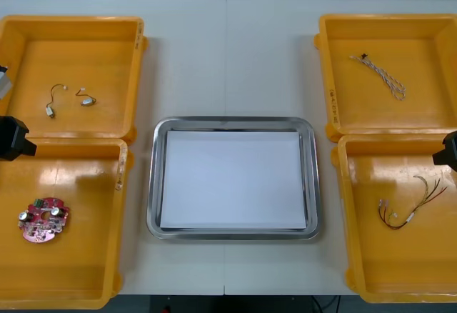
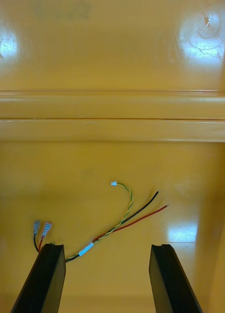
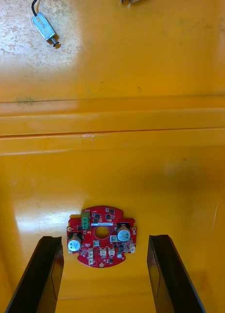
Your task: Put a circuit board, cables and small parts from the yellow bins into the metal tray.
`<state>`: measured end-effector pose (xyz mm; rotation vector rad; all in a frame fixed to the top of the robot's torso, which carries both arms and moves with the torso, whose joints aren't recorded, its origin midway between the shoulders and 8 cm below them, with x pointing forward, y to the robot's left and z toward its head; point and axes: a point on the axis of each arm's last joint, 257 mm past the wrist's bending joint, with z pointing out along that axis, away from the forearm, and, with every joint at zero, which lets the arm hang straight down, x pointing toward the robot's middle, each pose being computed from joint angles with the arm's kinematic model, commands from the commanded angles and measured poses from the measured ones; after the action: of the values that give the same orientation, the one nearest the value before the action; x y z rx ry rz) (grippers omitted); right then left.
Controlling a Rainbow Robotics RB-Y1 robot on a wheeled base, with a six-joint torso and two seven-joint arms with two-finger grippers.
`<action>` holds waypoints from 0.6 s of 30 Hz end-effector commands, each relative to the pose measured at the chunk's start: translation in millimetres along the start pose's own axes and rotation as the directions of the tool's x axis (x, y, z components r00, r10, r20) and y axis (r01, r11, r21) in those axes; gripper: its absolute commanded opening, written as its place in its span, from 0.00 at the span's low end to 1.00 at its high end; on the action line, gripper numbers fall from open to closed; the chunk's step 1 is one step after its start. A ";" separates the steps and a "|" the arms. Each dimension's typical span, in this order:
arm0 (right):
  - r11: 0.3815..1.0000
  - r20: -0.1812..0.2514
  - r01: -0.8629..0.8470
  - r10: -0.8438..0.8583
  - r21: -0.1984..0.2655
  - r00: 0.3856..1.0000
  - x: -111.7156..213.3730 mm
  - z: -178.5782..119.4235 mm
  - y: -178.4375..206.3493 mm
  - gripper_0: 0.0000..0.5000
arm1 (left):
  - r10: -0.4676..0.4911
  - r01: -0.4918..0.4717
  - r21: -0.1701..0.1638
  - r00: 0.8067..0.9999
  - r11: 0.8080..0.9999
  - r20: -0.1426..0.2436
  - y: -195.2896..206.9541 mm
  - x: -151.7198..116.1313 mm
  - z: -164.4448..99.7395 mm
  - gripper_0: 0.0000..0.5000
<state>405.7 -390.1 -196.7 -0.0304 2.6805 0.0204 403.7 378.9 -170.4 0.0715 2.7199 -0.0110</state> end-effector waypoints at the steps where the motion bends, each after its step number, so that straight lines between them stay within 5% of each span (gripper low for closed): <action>1: 0.999 0.013 -0.007 0.007 0.039 1.000 -2.8 -13.2 -20.1 1.00 | 0.070 -0.069 -0.049 0.997 0.996 0.029 16.6 -5.8 -17.6 1.00; 18: 0.999 0.013 -0.007 0.007 0.039 1.000 -2.8 -13.2 -20.1 1.00 | 0.070 -0.069 -0.049 0.997 0.996 0.029 16.6 -5.8 -17.6 1.00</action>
<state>405.7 -390.1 -196.7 -0.0304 2.6805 0.0204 403.7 378.9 -170.4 0.0715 2.7199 -0.0110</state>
